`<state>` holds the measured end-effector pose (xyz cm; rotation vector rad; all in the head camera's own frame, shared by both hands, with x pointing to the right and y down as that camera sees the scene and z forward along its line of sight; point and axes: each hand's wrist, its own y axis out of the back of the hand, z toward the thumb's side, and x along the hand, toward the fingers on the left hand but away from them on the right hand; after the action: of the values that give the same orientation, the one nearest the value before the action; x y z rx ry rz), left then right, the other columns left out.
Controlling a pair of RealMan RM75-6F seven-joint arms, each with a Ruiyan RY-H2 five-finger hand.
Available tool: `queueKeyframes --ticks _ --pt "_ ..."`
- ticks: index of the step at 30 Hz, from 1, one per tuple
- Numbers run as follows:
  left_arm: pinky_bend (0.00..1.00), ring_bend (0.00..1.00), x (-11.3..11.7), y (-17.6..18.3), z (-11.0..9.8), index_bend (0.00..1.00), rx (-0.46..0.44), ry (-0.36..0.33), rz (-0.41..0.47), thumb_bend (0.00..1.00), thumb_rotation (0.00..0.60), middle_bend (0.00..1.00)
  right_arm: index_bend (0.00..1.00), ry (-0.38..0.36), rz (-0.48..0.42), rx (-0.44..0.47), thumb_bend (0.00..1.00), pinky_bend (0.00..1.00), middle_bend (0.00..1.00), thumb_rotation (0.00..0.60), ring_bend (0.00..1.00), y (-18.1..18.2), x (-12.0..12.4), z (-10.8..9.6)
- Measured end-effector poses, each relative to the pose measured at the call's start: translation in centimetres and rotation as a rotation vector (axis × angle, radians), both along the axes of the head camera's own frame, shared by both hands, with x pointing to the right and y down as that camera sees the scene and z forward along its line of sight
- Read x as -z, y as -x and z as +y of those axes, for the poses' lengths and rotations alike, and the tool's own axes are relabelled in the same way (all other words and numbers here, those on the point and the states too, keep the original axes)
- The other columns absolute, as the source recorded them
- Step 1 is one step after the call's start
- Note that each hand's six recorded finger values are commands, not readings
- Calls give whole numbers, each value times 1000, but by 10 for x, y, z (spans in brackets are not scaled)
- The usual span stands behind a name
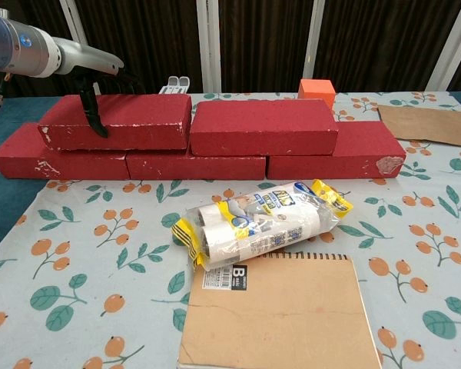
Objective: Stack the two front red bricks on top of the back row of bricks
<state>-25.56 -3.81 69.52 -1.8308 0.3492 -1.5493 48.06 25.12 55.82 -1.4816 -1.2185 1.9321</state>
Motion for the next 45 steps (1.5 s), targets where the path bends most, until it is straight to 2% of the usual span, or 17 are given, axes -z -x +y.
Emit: queueKeyframes --ticks 45 --pt "197 168 -6 -15 4 301 -3 9 -22 8 600 223 0 12 -4 -8 63 0 35 600 0 -1 -1 0"
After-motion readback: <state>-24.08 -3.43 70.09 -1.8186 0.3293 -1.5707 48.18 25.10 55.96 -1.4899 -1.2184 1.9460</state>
